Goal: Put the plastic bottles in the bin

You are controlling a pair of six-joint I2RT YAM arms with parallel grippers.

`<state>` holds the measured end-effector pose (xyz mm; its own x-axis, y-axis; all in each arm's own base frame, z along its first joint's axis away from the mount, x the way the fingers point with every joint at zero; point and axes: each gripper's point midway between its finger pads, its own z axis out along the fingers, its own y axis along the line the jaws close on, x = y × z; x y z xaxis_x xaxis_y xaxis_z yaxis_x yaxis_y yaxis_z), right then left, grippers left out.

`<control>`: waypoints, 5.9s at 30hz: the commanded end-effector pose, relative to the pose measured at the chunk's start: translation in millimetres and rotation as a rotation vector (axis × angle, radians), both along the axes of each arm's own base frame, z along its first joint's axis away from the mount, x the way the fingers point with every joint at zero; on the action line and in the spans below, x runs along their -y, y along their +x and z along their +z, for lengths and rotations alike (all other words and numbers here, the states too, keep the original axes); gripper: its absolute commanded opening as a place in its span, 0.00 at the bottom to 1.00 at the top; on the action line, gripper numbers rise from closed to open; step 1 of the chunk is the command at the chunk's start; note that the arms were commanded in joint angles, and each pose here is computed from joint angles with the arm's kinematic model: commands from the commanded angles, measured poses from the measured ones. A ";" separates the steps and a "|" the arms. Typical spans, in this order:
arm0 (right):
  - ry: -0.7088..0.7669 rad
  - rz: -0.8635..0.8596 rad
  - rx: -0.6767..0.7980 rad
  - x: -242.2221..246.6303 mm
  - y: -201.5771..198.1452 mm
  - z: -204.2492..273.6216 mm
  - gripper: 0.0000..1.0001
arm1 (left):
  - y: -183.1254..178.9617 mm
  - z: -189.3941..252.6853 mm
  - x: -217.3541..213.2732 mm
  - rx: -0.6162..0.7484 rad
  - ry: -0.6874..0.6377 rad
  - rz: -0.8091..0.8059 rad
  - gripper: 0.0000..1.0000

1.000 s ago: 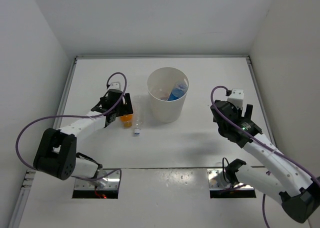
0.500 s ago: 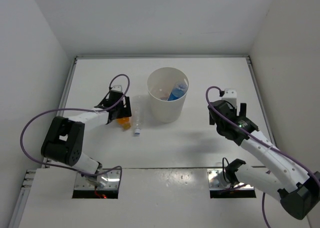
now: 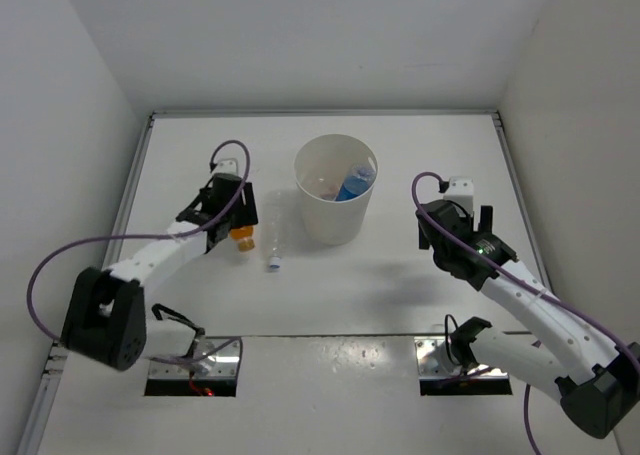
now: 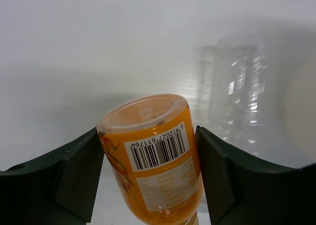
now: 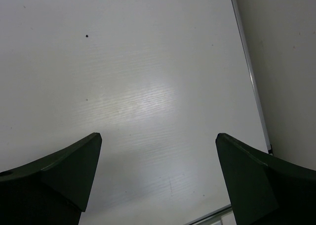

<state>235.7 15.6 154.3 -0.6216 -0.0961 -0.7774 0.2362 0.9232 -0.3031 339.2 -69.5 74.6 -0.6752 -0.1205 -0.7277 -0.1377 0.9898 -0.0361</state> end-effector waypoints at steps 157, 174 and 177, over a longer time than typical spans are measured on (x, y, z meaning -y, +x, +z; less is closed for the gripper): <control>0.104 0.087 0.069 -16.4 5.4 19.0 1.00 | 41.7 300.8 200.8 0.842 -0.155 -0.219 1.00; 0.088 0.080 0.056 -15.6 6.5 15.7 1.00 | -83.6 170.6 21.2 0.666 -0.033 -0.030 1.00; 0.088 0.080 0.056 -15.6 6.5 15.7 1.00 | -92.0 138.5 9.1 0.638 0.014 0.012 1.00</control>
<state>236.0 31.0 161.2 -0.5976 -0.0862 -0.7971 0.1574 0.9622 -0.2221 253.6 -88.5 240.9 -0.0747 -0.1435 -0.9868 -0.0535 0.9887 -0.1397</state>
